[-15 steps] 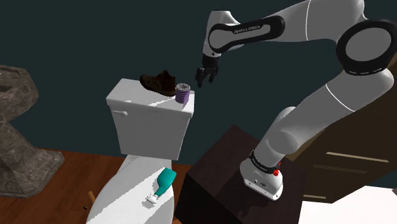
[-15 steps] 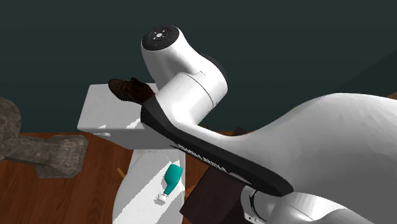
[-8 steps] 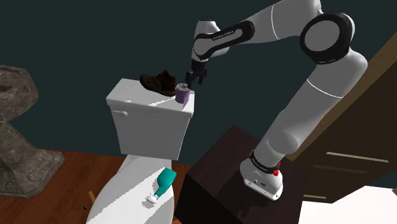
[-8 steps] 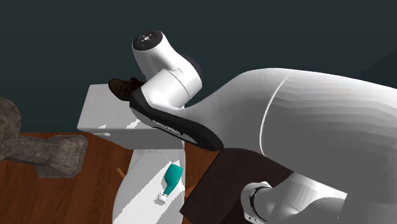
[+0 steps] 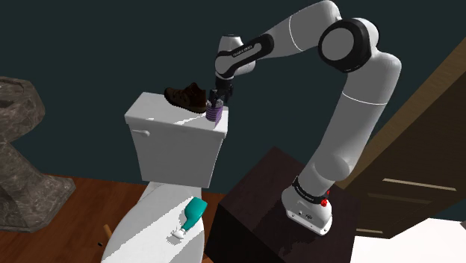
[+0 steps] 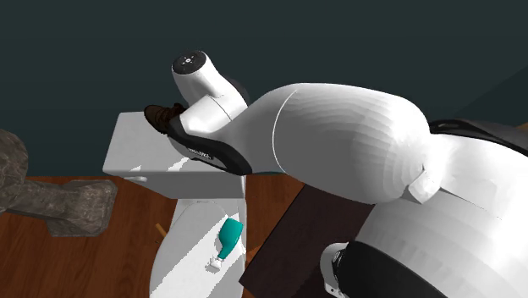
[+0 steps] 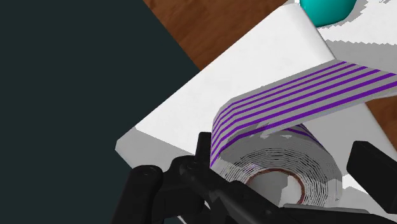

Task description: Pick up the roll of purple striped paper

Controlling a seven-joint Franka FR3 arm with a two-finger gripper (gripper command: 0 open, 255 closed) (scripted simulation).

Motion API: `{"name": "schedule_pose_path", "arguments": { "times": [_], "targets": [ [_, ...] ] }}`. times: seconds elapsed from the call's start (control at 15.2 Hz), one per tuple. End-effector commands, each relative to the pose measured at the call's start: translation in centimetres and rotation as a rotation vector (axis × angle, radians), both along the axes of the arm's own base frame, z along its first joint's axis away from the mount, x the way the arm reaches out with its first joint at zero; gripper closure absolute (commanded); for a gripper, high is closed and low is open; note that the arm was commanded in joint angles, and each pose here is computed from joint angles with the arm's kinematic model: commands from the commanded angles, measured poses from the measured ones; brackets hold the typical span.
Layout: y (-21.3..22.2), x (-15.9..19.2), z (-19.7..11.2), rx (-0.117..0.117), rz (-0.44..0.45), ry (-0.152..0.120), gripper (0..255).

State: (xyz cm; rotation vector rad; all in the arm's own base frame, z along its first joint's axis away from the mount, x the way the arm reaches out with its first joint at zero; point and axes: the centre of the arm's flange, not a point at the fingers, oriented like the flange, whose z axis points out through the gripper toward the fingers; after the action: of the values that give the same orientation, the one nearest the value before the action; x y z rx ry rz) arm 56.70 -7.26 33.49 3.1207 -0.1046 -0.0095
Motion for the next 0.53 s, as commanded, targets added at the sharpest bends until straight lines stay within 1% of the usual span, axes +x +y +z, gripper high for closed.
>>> {"name": "schedule_pose_path", "arguments": {
  "times": [0.0, 0.2, 0.33, 0.4, 0.46],
  "targets": [
    [0.0, 0.1, -1.0, 0.0, 0.0, -0.001, 0],
    [0.0, 0.1, -2.9, 0.0, 0.0, -0.001, 0],
    [0.0, 0.1, -2.9, 0.0, 0.0, -0.001, 0],
    [0.0, 0.1, -2.9, 0.0, 0.0, -0.001, 255],
    [0.0, 0.1, -2.9, 0.0, 0.0, -0.001, 255]
  ]
}}
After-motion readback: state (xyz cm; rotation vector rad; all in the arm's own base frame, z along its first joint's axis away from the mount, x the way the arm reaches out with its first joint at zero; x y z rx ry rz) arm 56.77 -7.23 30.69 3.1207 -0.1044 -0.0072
